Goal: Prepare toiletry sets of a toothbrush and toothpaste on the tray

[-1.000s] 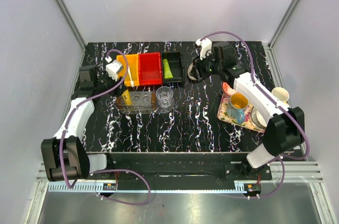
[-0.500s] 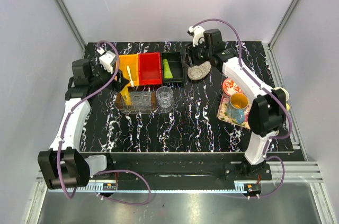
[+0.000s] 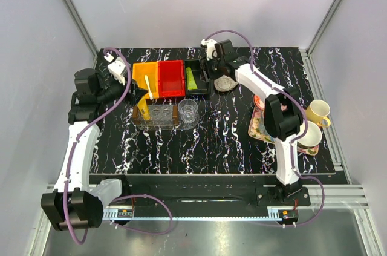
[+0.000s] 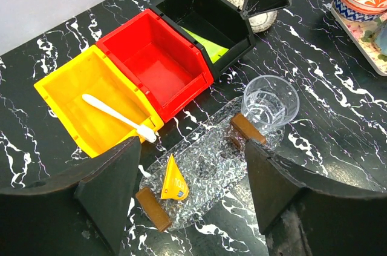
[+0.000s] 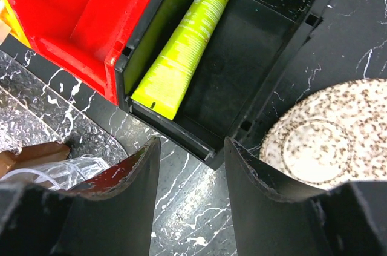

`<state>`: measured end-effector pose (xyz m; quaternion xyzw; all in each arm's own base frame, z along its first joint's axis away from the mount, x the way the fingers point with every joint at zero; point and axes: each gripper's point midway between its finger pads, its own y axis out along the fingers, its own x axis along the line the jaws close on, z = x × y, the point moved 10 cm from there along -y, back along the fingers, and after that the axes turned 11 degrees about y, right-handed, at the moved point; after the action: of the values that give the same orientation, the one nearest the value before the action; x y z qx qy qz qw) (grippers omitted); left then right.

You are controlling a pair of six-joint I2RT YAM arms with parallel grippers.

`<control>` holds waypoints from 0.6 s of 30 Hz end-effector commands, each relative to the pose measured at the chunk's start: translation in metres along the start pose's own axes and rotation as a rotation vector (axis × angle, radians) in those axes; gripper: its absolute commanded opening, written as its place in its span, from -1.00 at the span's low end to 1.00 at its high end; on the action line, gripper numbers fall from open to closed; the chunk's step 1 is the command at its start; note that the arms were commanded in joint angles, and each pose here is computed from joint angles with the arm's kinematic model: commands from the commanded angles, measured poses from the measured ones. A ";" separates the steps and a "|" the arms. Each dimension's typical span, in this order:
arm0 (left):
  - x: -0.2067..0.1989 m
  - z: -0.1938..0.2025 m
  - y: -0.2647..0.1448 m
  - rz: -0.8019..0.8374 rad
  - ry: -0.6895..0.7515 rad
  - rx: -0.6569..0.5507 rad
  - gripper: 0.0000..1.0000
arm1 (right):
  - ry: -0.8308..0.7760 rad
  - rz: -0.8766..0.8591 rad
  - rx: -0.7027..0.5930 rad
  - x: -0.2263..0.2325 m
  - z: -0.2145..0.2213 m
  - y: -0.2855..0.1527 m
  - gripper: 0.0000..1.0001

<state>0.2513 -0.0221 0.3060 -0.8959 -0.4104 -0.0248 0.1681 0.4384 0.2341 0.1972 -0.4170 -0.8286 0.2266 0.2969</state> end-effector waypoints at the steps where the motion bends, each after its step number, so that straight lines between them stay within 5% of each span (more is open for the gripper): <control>1: -0.003 -0.007 -0.004 0.016 0.027 -0.029 0.48 | -0.037 -0.028 -0.087 0.020 -0.025 -0.001 0.04; 18: -0.004 0.003 -0.002 0.015 0.039 -0.003 0.48 | -0.032 -0.014 -0.039 0.017 -0.016 0.043 0.21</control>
<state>0.2499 -0.0215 0.3003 -0.8962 -0.4062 -0.0220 0.1773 0.4569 0.2644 0.1762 -0.4058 -0.8355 0.2303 0.2902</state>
